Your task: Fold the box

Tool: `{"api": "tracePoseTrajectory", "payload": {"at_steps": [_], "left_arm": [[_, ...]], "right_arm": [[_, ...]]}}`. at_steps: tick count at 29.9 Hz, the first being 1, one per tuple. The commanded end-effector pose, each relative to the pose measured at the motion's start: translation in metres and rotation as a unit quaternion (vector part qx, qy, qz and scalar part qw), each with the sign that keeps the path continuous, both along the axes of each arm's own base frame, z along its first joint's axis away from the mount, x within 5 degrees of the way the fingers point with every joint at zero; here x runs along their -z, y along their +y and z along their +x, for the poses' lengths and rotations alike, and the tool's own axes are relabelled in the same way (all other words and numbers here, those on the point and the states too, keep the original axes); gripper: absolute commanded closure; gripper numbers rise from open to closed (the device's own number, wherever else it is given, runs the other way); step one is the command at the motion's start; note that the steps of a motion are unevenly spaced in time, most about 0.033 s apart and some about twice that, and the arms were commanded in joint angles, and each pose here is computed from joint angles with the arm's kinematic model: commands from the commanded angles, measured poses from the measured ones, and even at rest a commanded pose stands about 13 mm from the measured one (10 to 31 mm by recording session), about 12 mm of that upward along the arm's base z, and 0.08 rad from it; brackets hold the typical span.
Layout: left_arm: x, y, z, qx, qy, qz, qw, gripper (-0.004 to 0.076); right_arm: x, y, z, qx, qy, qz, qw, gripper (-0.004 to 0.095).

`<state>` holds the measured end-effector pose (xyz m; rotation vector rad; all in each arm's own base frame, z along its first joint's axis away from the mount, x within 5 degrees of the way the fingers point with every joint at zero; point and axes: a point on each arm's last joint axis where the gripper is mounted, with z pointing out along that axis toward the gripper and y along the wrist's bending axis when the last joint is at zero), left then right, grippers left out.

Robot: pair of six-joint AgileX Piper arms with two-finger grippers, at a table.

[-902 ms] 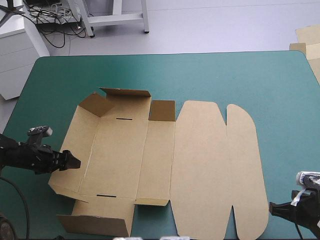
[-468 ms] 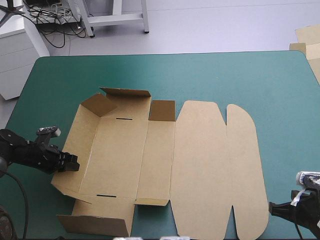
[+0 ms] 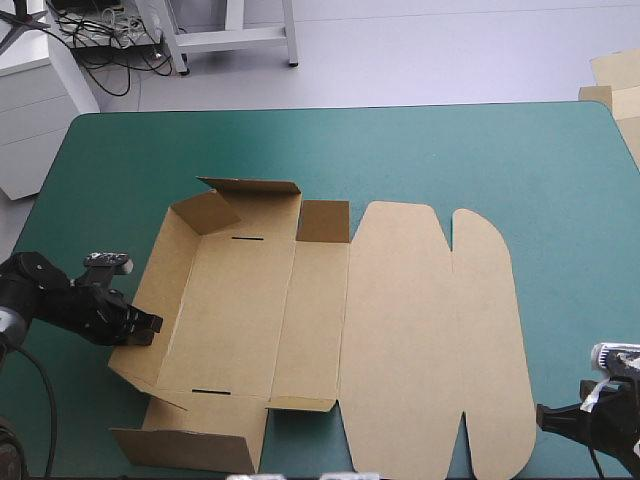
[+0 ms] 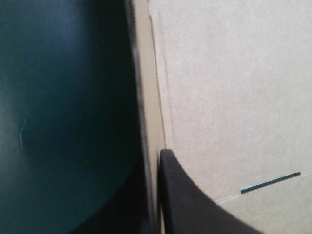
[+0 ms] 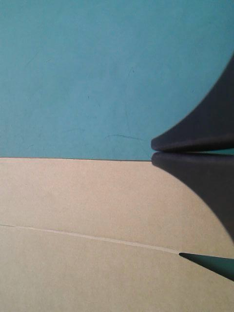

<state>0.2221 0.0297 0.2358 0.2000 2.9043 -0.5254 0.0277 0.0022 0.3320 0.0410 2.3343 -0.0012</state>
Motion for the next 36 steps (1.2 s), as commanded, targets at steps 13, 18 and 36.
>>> {"api": "tracePoseTrajectory", "payload": {"at_steps": [13, 18, 36], "left_arm": [[-0.073, -0.067, 0.048, 0.172, -0.214, 0.214, 0.937, 0.0734], [-0.109, -0.113, 0.055, 0.248, -0.33, 0.258, 0.874, 0.0734], [-0.148, -0.25, 0.021, 0.448, -0.597, 0.27, 0.608, 0.0734]], "right_arm": [[-0.006, 0.0, 0.0, -0.003, -0.004, 0.0, 1.0, 0.0928], [-0.006, 0.0, 0.0, -0.003, -0.004, 0.0, 1.0, 0.0928], [-0.006, 0.0, 0.0, -0.003, -0.004, 0.0, 1.0, 0.0928]]}}
